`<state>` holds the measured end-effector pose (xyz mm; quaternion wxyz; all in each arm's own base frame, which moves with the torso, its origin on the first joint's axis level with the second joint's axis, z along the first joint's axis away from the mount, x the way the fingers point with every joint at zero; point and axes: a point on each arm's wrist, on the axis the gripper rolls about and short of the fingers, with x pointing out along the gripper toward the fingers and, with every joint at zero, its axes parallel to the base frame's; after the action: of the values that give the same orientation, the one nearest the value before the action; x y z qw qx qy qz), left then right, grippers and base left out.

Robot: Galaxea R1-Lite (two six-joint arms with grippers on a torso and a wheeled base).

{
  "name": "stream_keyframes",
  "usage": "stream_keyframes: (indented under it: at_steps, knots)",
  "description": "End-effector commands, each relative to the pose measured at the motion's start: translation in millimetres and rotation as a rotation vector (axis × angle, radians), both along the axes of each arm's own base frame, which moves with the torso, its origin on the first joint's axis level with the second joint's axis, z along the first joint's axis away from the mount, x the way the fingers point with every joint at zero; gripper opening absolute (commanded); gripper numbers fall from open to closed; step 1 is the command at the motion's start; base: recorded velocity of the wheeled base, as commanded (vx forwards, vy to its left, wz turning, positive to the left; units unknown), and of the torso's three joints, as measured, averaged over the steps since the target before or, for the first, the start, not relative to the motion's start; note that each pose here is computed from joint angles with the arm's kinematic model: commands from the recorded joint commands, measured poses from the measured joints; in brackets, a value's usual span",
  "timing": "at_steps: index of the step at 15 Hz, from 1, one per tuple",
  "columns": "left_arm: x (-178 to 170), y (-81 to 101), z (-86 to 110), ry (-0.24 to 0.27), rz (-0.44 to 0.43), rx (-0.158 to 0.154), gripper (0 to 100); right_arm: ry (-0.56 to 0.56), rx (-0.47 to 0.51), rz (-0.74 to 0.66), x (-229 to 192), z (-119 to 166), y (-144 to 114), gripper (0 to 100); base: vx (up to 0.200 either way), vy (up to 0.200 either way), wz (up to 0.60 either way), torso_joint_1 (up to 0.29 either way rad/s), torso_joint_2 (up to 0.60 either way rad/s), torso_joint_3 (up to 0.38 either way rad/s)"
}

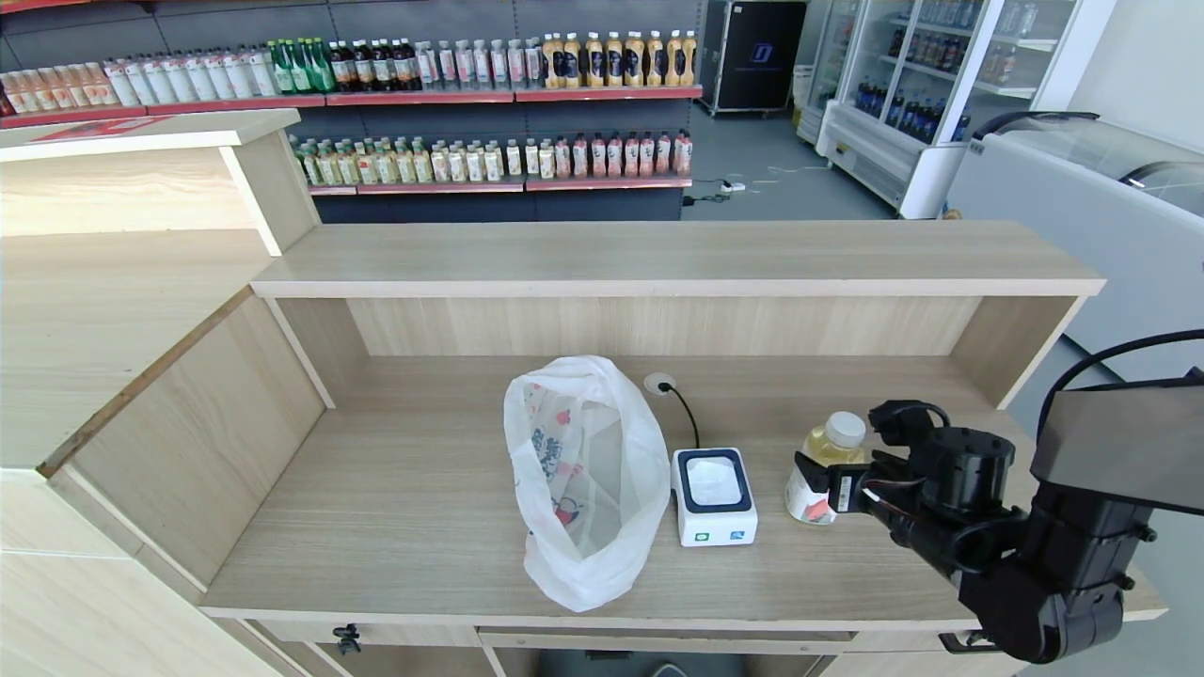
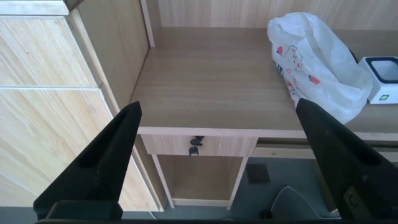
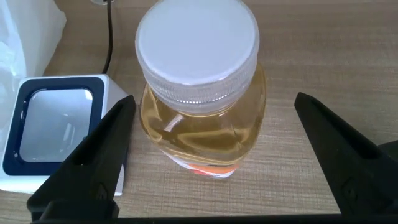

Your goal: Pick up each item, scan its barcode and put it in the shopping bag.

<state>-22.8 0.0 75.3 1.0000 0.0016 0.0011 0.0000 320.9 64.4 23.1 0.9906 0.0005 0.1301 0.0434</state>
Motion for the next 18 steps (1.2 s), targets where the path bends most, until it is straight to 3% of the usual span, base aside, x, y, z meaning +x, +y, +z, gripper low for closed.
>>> stream_keyframes:
  at_steps: [1,18]
  knots:
    - [0.0,0.0,0.0,-0.001,0.000,0.000,100,0.003,0.000,0.005,2.8,-3.5,1.6,100,0.000,0.000,0.00,0.000,0.00,0.000]
    - [0.0,0.0,0.0,-0.001,0.000,0.000,100,-0.047,-0.076,0.032,33.8,-30.8,5.6,100,0.000,0.000,0.00,0.000,0.00,0.000]
